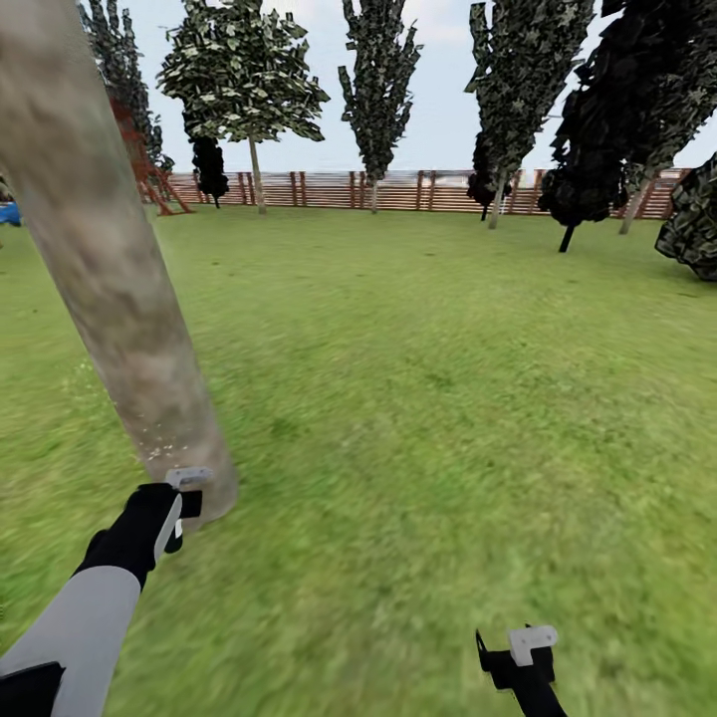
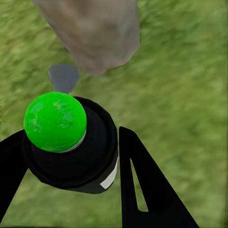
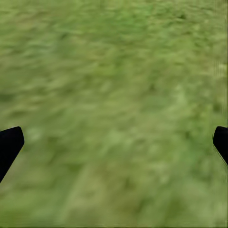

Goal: In the garden, pick up the pesticide atomizer on the floor and spray pesticide onto both trees until each tree trunk is fully covered.

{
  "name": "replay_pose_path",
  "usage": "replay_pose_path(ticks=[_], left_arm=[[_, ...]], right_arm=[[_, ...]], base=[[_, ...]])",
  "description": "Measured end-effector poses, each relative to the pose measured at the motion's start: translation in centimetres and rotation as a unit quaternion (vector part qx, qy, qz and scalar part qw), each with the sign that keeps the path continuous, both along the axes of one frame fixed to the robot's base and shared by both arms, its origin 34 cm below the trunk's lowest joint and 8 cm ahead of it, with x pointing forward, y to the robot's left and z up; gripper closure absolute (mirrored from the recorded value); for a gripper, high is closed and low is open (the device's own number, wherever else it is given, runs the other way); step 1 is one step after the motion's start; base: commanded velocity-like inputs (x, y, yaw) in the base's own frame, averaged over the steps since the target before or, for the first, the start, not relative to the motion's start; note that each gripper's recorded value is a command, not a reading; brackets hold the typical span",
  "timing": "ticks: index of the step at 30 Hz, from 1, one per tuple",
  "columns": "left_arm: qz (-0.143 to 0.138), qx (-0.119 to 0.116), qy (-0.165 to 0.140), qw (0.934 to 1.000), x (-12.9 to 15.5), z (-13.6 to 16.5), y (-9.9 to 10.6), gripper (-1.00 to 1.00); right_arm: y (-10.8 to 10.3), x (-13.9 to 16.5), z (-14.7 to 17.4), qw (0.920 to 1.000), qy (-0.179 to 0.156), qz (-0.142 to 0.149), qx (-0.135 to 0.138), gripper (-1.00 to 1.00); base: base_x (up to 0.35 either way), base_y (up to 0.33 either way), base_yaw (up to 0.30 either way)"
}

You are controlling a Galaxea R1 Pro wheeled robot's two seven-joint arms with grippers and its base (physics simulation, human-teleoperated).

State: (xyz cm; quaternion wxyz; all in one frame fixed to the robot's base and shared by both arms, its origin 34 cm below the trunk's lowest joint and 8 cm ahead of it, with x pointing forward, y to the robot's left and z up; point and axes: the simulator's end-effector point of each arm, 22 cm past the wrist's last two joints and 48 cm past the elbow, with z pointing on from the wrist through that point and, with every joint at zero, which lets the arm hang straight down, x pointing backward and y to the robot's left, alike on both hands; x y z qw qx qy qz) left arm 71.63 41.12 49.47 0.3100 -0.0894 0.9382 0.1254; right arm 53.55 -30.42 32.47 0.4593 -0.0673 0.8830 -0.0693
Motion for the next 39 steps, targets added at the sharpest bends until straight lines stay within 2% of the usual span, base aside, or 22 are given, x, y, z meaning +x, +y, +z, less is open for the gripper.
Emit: replay_pose_path(ticks=[5, 6, 8, 11, 14, 16, 17, 19, 20, 21, 24, 25, 26, 27, 29, 30, 32, 34, 36, 39], left_arm=[[-0.001, -0.001, -0.004, 1.0000, 0.5, 0.5, -0.1, 1.00], [-0.003, -0.006, -0.009, 0.9999, 0.8, 0.8, -0.8, 1.00], [-0.011, -0.008, -0.028, 0.9995, 2.0, 2.2, -2.1, 1.00], [-0.012, -0.009, -0.048, 0.9987, 3.6, 5.3, -2.6, 1.00], [-0.003, -0.005, -0.046, 0.9989, 3.6, 6.0, -1.1, 1.00], [0.009, 0.015, -0.041, 0.9990, 2.9, 6.3, 2.0, 1.00], [0.009, 0.009, -0.044, 0.9990, 3.0, 6.4, 1.9, 1.00], [0.003, -0.001, -0.048, 0.9988, 3.6, 6.5, 0.3, 1.00], [-0.011, -0.011, -0.057, 0.9983, 4.9, 7.3, -2.3, 1.00], [-0.027, -0.033, -0.073, 0.9964, 6.8, 8.9, -5.9, 1.00], [-0.033, -0.033, -0.084, 0.9954, 8.3, 11.3, -6.9, 1.00], [-0.032, -0.032, -0.082, 0.9956, 8.4, 11.5, -6.7, 1.00], [-0.019, -0.023, -0.076, 0.9966, 8.1, 12.0, -4.1, 1.00], [-0.004, -0.002, -0.073, 0.9973, 7.4, 12.3, -0.6, 1.00], [0.006, 0.004, -0.073, 0.9973, 7.0, 12.5, 1.7, 1.00], [0.006, 0.004, -0.073, 0.9973, 6.9, 12.5, 2.0, 1.00], [0.000, -0.002, -0.077, 0.9970, 7.3, 12.7, 1.2, 1.00], [-0.011, -0.015, -0.081, 0.9965, 7.9, 12.8, -1.1, 1.00], [0.006, 0.014, -0.077, 0.9969, 7.0, 13.4, 3.2, 1.00], [0.005, 0.011, -0.076, 0.9970, 6.7, 13.1, 3.8, 1.00]], right_arm=[[0.0, 0.0, 0.0, 1.0000, 0.000, 0.000, 0.000, -1.00], [0.0, 0.0, 0.0, 1.0000, 0.000, 0.000, 0.000, -1.00], [0.0, 0.0, 0.0, 1.0000, 0.000, -0.001, 0.000, -1.00], [0.0, 0.0, 0.0, 1.0000, 0.000, -0.001, 0.000, -1.00], [0.0, 0.0, 0.0, 1.0000, 0.000, -0.001, 0.000, -1.00], [0.0, 0.0, 0.0, 1.0000, 0.000, -0.001, 0.000, -1.00], [0.0, 0.0, 0.0, 1.0000, 0.000, -0.001, 0.000, -1.00], [0.0, 0.0, 0.0, 1.0000, 0.000, -0.001, 0.000, -1.00], [0.0, 0.0, 0.0, 1.0000, 0.000, -0.001, 0.000, -1.00], [0.0, 0.0, 0.0, 1.0000, 0.000, -0.001, 0.000, -1.00], [-0.1, 0.0, 0.0, 1.0000, 0.000, -0.001, 0.000, -1.00], [-0.1, 0.0, 0.0, 1.0000, 0.000, -0.001, 0.000, -1.00], [-0.1, 0.0, 0.0, 1.0000, 0.000, -0.001, -0.001, -1.00], [-0.1, 0.0, 0.0, 1.0000, 0.000, 0.000, 0.000, -1.00], [-0.1, 0.0, 0.0, 1.0000, 0.000, -0.001, 0.000, -1.00], [-0.1, 0.0, 0.0, 1.0000, 0.000, -0.001, -0.001, -1.00], [-0.1, 0.0, 0.0, 1.0000, 0.000, -0.001, 0.000, -1.00], [-0.1, 0.0, 0.0, 1.0000, 0.000, -0.001, -0.001, -1.00], [-0.1, 0.0, 0.0, 1.0000, 0.001, -0.001, -0.001, -1.00], [-0.1, -0.1, -0.1, 1.0000, 0.001, -0.001, -0.001, -1.00]], base=[[0.154, -0.177, 0.275], [0.025, -0.024, 0.276], [0.010, -0.009, 0.276], [0.002, -0.002, 0.276], [0.000, 0.000, 0.276], [0.000, 0.000, 0.275], [0.000, 0.000, 0.223], [0.000, 0.000, 0.099], [0.000, 0.000, 0.020], [0.000, 0.000, 0.010], [0.000, 0.000, 0.004], [0.000, 0.000, 0.000], [0.000, 0.000, 0.000], [0.000, 0.000, 0.000], [0.000, 0.000, 0.000], [0.000, 0.000, 0.000], [0.000, 0.000, 0.000], [0.000, 0.000, 0.000], [0.000, 0.000, 0.000], [0.002, 0.000, 0.000]])
